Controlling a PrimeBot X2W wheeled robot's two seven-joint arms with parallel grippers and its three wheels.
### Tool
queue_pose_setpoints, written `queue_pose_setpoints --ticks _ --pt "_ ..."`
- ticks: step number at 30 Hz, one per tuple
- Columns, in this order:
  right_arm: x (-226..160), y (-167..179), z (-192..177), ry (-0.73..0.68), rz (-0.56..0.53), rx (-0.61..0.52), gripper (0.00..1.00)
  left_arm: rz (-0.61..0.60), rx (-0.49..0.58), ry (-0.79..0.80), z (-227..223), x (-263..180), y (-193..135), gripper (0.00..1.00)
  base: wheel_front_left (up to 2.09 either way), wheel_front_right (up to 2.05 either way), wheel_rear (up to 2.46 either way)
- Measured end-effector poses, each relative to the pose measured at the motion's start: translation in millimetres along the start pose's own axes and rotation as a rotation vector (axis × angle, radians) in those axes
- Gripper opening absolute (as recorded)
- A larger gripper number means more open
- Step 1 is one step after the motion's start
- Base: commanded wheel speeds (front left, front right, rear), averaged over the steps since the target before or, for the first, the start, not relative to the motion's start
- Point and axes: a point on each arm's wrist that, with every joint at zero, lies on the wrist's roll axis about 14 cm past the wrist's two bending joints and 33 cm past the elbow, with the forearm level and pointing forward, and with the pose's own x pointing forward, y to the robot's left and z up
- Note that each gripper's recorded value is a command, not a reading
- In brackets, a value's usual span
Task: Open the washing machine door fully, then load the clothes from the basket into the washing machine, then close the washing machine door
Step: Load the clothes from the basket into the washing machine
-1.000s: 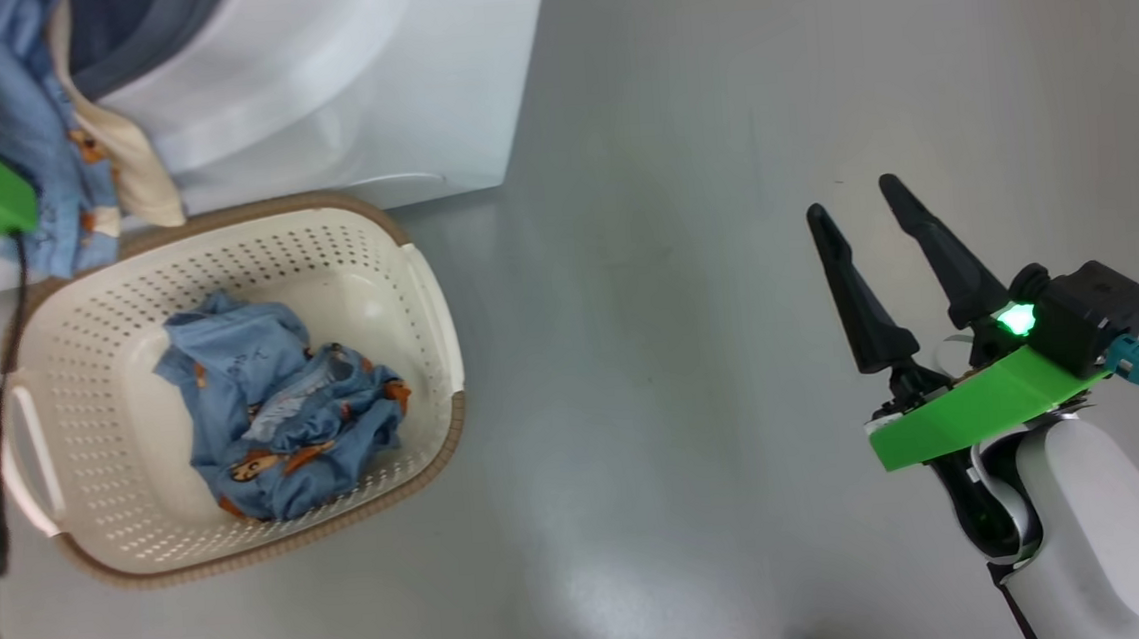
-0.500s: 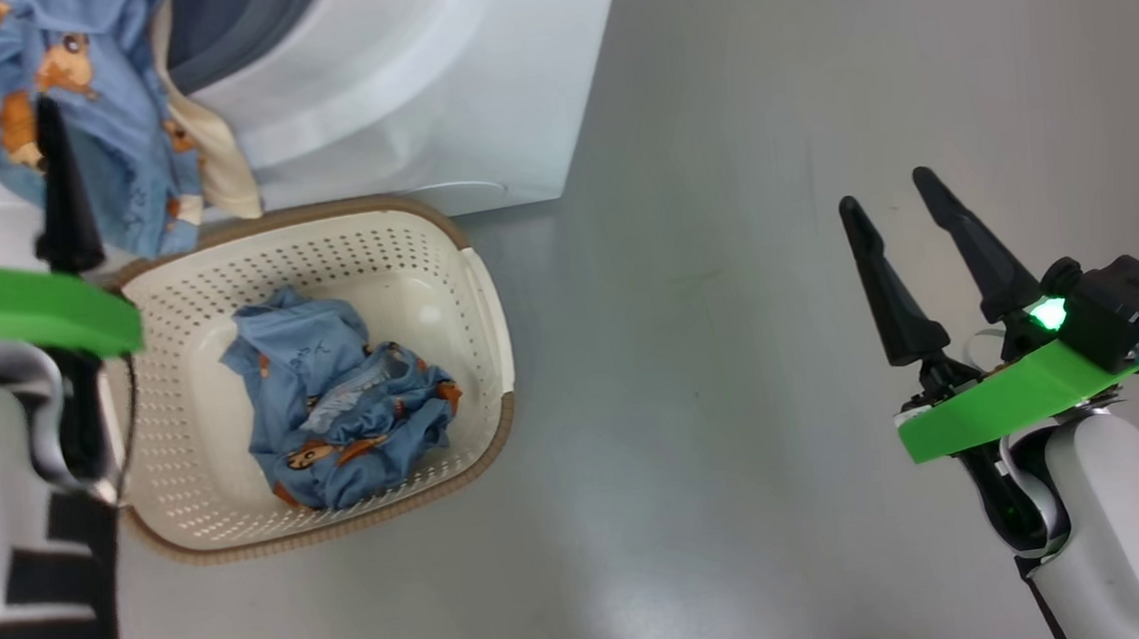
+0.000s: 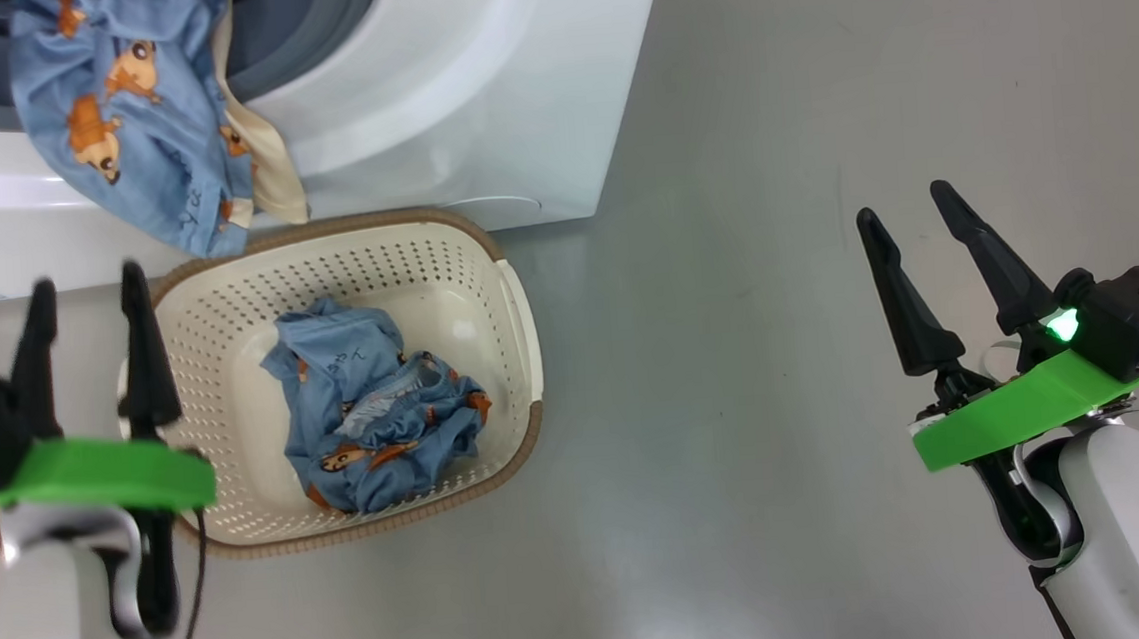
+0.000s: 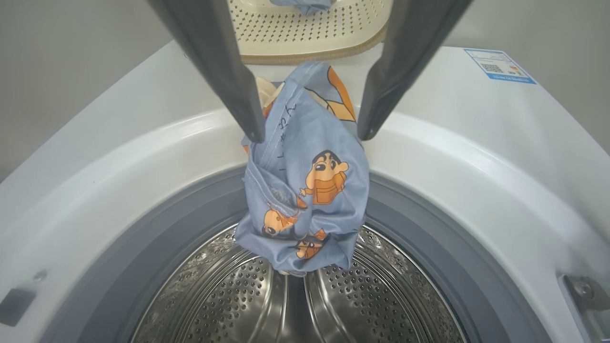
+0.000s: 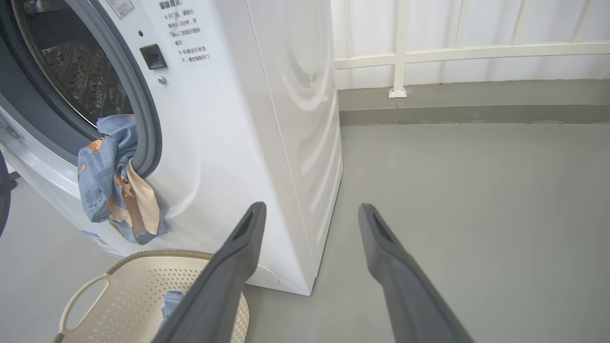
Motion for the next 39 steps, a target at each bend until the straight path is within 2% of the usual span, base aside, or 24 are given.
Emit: queue_pose_setpoints --ticks 12,19,31,39 --pt "-5.6 3.0 5.8 -0.005 0.011 -0.008 1.00 0.089 -0.010 0.015 -4.8 -58.2 19.5 1.00 0.00 0.00 0.00" --pt "-6.1 3.5 9.9 -0.014 0.013 -0.011 1.00 0.100 -0.012 0.018 -4.5 -75.3 19.8 1.00 0.00 0.00 0.00" --pt "-8.3 2.4 -1.7 0.015 0.011 -0.007 1.00 0.101 -0.035 0.037 -12.9 -70.8 19.5 1.00 0.00 0.00 0.00" --pt "-6.7 0.8 -12.8 0.038 0.003 0.003 1.00 0.062 -0.068 0.065 -24.9 -39.2 14.3 1.00 0.00 0.00 0.00"
